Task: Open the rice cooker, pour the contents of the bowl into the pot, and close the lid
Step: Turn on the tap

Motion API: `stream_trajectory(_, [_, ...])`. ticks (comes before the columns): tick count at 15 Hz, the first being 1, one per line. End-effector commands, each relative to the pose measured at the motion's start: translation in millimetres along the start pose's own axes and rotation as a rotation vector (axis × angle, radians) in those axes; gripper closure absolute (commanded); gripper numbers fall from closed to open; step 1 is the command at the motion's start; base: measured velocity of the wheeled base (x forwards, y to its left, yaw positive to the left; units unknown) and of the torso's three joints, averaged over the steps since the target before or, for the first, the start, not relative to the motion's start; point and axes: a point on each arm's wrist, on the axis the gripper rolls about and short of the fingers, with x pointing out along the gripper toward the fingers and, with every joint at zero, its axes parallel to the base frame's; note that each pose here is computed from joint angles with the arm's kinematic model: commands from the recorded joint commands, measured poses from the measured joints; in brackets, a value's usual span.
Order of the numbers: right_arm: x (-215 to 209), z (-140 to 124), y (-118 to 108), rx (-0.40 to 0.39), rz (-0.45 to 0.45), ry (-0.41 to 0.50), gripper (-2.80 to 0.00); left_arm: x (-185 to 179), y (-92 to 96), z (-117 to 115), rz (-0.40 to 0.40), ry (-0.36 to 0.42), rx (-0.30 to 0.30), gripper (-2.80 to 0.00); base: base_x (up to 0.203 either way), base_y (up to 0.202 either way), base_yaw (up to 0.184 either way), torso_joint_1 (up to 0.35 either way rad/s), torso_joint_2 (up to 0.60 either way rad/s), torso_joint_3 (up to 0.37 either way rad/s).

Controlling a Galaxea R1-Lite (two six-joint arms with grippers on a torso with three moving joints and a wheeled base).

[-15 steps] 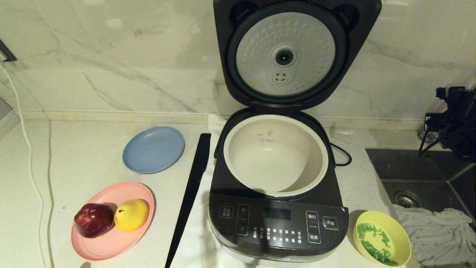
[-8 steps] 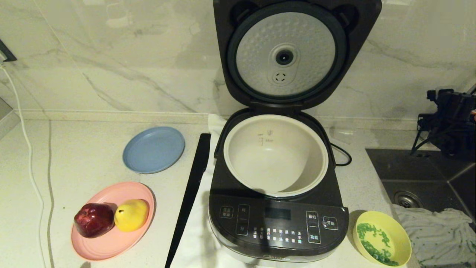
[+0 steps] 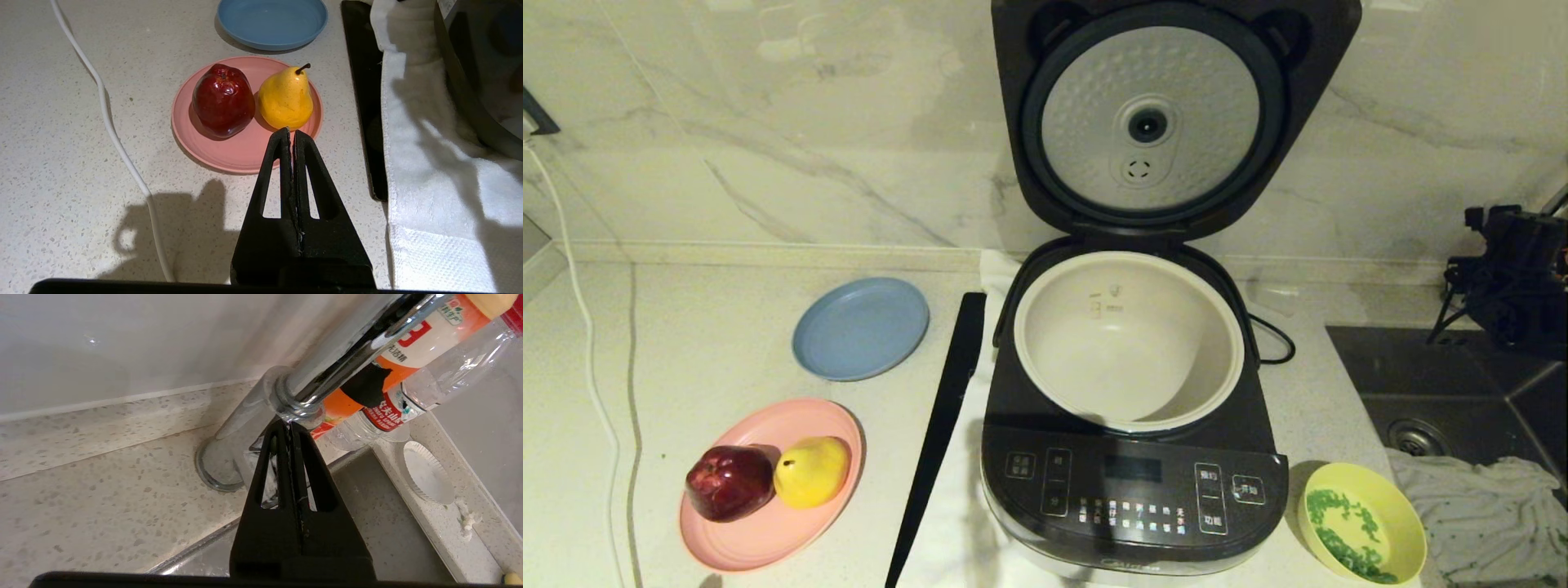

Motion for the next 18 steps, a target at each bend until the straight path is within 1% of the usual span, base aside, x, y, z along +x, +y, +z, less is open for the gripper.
stream_trajectory(1, [-3,3,-3,0.002,-0.005,-0.003,0.00,0,0.0,-1,0.000,0.002,0.000,0.00,0.000,0.000,0.000,0.000,0.00,0.000])
stream_trajectory(5, [-14,6,-10,-0.004,-0.003,0.013,0.00,0,0.0,-1,0.000,0.002,0.000,0.00,0.000,0.000,0.000,0.000,0.00,0.000])
stream_trajectory(11, [-25,-6,-13,-0.027,-0.004,0.069,0.00,0,0.0,-1,0.000,0.002,0.000,0.00,0.000,0.000,0.000,0.000,0.00,0.000])
stream_trajectory(13, [-28,-9,-14,-0.023,-0.005,0.082,0.00,0,0.0,-1,0.000,0.002,0.000,0.00,0.000,0.000,0.000,0.000,0.00,0.000])
stream_trajectory(15, [-28,-6,-15,-0.007,-0.017,0.050,0.00,0,0.0,-1,0.000,0.002,0.000,0.00,0.000,0.000,0.000,0.000,0.00,0.000])
stream_trajectory(18, [-40,20,-23,0.036,-0.037,-0.017,0.00,0,0.0,-1,0.000,0.003,0.000,0.00,0.000,0.000,0.000,0.000,0.00,0.000])
